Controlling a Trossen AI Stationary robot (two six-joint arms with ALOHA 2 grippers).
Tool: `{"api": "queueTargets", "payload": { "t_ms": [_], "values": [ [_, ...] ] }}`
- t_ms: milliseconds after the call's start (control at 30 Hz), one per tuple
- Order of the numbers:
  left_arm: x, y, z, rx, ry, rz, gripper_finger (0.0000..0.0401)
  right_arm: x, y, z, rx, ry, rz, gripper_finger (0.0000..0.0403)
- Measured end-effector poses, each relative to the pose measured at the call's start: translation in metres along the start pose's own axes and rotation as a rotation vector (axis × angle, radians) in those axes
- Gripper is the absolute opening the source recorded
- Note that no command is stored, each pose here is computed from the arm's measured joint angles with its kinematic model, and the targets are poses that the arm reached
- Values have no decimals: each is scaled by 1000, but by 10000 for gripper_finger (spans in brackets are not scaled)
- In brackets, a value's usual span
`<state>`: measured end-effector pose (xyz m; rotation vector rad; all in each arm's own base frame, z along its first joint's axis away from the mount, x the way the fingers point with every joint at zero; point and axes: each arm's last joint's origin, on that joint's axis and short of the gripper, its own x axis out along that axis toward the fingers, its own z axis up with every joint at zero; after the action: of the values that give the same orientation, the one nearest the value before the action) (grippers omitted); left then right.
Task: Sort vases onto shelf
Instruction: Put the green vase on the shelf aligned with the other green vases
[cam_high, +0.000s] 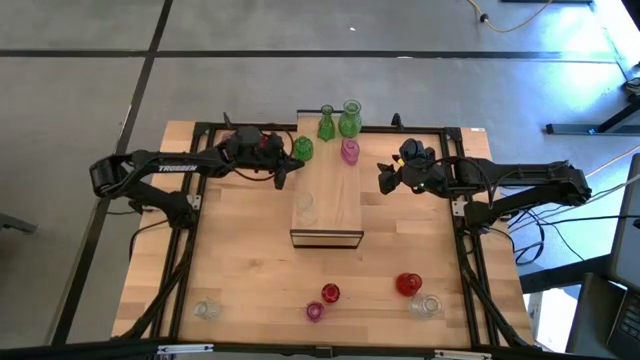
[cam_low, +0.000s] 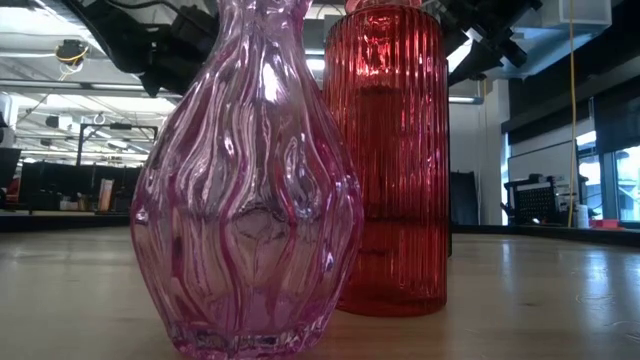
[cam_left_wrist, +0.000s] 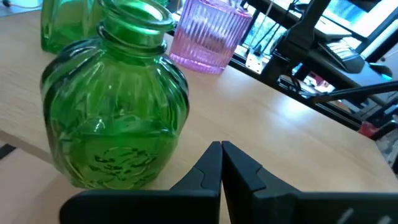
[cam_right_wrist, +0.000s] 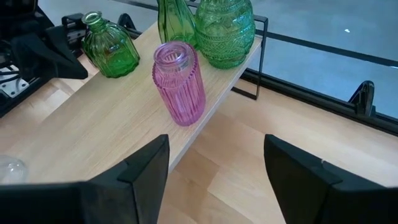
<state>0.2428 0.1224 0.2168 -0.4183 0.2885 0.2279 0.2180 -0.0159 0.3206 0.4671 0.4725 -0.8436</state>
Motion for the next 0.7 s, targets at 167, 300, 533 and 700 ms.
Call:
{"api": "queueTargets", "payload": {
  "t_ms": [167,300,533,700],
  "values": [
    [-1,4,2,20,-13,21,0,0,0,0,0,1,0,241],
    [-3,9,3,17,-19,33,0,0,0,0,0,0,0,241],
    [-7,18,6,11,-26,43,0,0,0,0,-1,0,0,241],
    [-8,22,9,12,-44,35,0,0,0,0,-1,0,0,241]
  ]
}}
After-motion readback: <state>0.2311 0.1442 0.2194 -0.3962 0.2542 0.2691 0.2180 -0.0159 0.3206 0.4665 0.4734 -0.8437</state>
